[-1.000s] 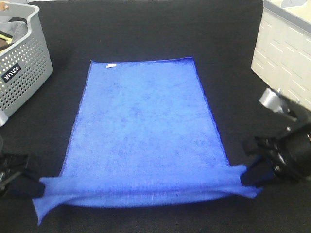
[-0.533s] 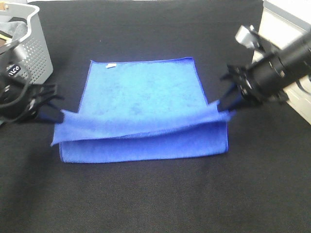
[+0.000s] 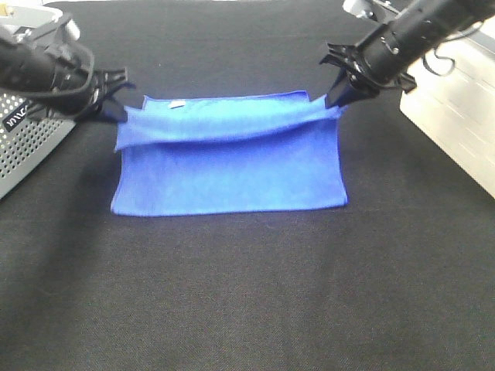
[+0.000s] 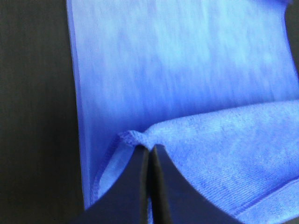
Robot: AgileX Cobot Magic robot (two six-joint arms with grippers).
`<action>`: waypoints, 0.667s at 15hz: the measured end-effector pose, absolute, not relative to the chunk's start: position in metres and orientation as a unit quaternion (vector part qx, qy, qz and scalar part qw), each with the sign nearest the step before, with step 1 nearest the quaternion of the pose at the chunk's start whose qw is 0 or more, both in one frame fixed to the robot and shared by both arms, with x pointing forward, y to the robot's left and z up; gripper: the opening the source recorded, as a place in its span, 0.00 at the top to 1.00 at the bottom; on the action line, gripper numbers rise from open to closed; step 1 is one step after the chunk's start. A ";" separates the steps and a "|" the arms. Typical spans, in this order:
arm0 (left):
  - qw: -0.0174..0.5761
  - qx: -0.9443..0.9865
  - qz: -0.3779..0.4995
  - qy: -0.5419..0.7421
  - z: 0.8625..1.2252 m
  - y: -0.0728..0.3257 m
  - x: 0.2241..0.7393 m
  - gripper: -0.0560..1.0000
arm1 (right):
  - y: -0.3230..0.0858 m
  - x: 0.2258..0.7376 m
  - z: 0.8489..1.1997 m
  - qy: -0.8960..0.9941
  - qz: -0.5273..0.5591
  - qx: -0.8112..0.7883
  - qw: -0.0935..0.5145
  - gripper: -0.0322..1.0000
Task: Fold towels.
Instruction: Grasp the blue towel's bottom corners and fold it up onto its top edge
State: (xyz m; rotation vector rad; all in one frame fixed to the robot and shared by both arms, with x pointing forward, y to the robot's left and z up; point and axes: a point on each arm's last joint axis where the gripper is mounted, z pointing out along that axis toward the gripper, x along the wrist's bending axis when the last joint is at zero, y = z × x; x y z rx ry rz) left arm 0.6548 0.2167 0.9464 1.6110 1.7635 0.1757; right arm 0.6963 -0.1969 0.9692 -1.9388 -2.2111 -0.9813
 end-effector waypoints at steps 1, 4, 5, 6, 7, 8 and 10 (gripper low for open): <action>0.369 0.628 0.074 0.681 0.945 0.215 0.668 0.95 | -0.196 0.709 0.966 -0.713 -0.319 -0.625 0.011 0.97; 0.381 0.628 0.084 0.673 0.940 0.211 0.693 0.95 | -0.194 0.734 0.957 -0.713 -0.326 -0.621 -0.005 0.97; 0.391 0.626 0.094 0.668 0.936 0.209 0.711 0.95 | -0.192 0.749 0.951 -0.713 -0.334 -0.617 -0.014 0.97; 0.399 0.625 0.101 0.664 0.936 0.208 0.722 0.95 | -0.191 0.758 0.948 -0.711 -0.341 -0.614 -0.021 0.97; 0.408 0.622 0.110 0.660 0.934 0.207 0.734 0.95 | -0.190 0.767 0.944 -0.708 -0.349 -0.613 -0.026 0.97; 0.419 0.619 0.131 0.652 0.926 0.206 0.755 0.95 | -0.189 0.783 0.937 -0.701 -0.365 -0.610 -0.048 0.97; 0.422 0.615 0.142 0.650 0.920 0.206 0.763 0.95 | -0.189 0.789 0.933 -0.699 -0.371 -0.609 -0.059 0.97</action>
